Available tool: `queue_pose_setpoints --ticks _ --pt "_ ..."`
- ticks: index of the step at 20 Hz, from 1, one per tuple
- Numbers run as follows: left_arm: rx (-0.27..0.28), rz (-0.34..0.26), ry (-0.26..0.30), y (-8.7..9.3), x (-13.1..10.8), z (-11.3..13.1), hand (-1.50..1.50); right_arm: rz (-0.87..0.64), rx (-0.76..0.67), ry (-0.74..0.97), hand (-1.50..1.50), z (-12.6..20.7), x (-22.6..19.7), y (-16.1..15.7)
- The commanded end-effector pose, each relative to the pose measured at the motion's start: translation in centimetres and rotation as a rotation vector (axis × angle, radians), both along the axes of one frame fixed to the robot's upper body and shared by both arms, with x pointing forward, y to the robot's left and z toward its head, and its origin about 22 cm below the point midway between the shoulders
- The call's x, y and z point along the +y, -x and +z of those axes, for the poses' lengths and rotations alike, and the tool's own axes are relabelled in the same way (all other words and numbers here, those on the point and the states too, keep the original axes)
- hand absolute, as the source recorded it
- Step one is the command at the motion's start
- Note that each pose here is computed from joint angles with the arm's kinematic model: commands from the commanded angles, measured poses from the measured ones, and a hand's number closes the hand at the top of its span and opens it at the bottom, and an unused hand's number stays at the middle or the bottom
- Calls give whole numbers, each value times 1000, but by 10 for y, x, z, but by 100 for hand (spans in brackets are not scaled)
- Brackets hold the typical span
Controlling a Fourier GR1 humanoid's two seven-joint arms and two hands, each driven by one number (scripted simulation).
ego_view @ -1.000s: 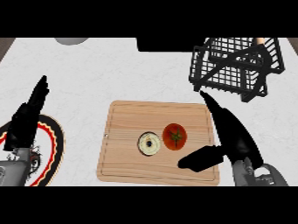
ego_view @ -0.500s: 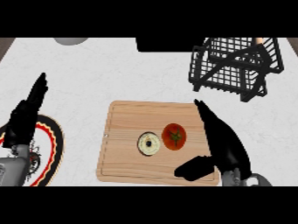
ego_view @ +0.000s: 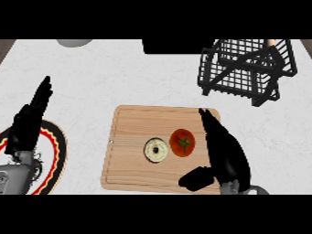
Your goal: Pick the tomato from the cutting board and place it in the tiered basket
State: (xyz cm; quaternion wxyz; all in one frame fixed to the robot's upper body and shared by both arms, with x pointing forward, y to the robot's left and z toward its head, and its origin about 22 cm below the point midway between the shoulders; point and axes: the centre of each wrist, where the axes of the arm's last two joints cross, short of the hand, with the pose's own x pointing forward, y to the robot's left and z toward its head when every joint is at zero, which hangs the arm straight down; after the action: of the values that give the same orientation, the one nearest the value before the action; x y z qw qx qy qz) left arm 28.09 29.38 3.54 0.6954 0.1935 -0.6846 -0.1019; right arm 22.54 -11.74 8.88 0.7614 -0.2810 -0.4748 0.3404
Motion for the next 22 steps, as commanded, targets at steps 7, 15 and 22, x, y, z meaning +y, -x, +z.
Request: queue_pose_setpoints --ticks 7,15,22 --pt "-1 -9 -9 5 2 4 0 -47 86 16 -150 -20 9 -10" --pt "-15 8 16 13 5 2 0 -41 108 21 -150 -38 17 -26" --pt "-12 -1 -11 -2 20 1 0 -31 108 -2 -150 -62 28 -43"
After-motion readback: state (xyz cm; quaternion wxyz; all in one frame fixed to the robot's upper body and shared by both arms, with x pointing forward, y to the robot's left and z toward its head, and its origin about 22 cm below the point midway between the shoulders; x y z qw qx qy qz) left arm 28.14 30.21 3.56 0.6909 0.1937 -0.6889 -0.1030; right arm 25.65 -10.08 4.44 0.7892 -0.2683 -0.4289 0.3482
